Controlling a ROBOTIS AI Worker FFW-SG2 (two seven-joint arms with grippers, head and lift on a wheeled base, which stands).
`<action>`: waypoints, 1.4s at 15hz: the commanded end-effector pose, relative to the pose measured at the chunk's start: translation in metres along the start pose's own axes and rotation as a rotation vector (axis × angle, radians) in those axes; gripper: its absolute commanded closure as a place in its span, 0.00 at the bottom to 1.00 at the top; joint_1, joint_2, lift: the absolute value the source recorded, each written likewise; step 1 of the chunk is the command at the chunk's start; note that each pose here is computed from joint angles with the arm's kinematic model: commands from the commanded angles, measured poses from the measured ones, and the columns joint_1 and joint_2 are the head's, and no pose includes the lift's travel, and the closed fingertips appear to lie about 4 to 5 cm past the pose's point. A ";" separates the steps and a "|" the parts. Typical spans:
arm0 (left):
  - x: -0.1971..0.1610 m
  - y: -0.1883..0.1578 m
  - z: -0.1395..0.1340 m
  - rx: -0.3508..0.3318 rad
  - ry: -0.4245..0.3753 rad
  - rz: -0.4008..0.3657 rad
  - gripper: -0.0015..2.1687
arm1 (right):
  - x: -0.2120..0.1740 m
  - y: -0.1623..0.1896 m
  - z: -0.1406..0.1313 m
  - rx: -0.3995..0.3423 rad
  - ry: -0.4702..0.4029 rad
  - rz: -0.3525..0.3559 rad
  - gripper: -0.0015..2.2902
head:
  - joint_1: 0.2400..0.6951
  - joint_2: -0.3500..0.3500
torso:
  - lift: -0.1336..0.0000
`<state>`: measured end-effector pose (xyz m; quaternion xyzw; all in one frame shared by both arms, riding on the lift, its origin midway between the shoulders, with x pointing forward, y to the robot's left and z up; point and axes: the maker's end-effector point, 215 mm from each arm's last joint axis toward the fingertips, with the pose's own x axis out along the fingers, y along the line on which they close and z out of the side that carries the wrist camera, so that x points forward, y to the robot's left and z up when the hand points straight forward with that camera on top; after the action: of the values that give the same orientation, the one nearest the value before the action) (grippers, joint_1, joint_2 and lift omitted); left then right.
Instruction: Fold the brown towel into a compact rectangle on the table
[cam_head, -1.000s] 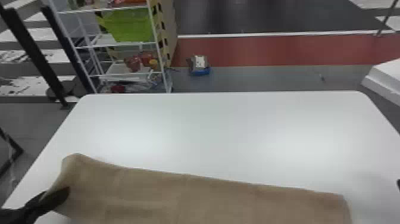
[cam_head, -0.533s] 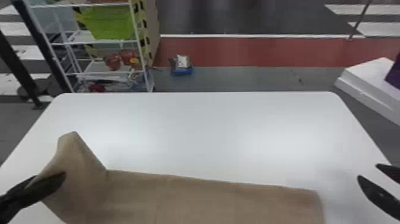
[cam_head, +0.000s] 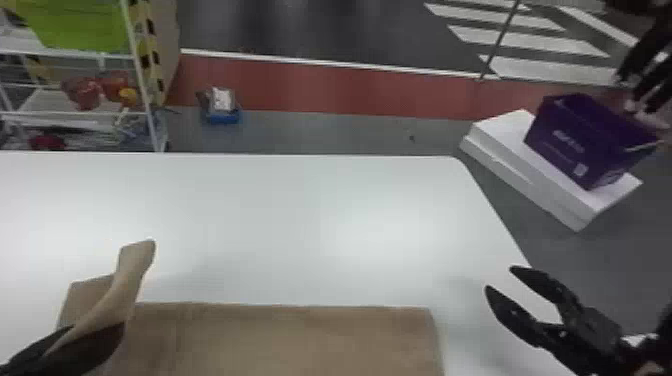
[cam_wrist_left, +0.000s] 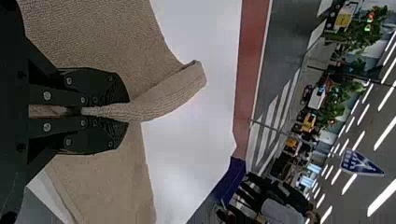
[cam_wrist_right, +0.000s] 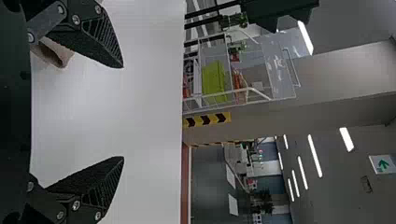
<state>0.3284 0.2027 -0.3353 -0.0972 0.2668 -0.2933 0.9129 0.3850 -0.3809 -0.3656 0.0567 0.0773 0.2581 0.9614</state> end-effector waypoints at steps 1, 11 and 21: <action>0.018 -0.041 -0.001 0.004 0.005 -0.081 0.71 | -0.003 -0.003 0.000 -0.004 0.003 -0.006 0.09 | 1.00 0.10 | 0.00; 0.080 -0.129 -0.016 0.065 0.023 -0.194 0.71 | -0.006 -0.001 -0.004 -0.001 0.003 -0.007 0.09 | 1.00 0.00 | 0.00; 0.116 -0.198 -0.035 0.075 0.051 -0.285 0.01 | -0.015 -0.005 0.000 -0.009 -0.018 -0.016 0.09 | 1.00 0.00 | 0.00</action>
<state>0.2949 -0.0143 -0.3498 -0.0913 0.2638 -0.4259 0.8606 0.3753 -0.3913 -0.3669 0.0537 0.0711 0.2509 0.9639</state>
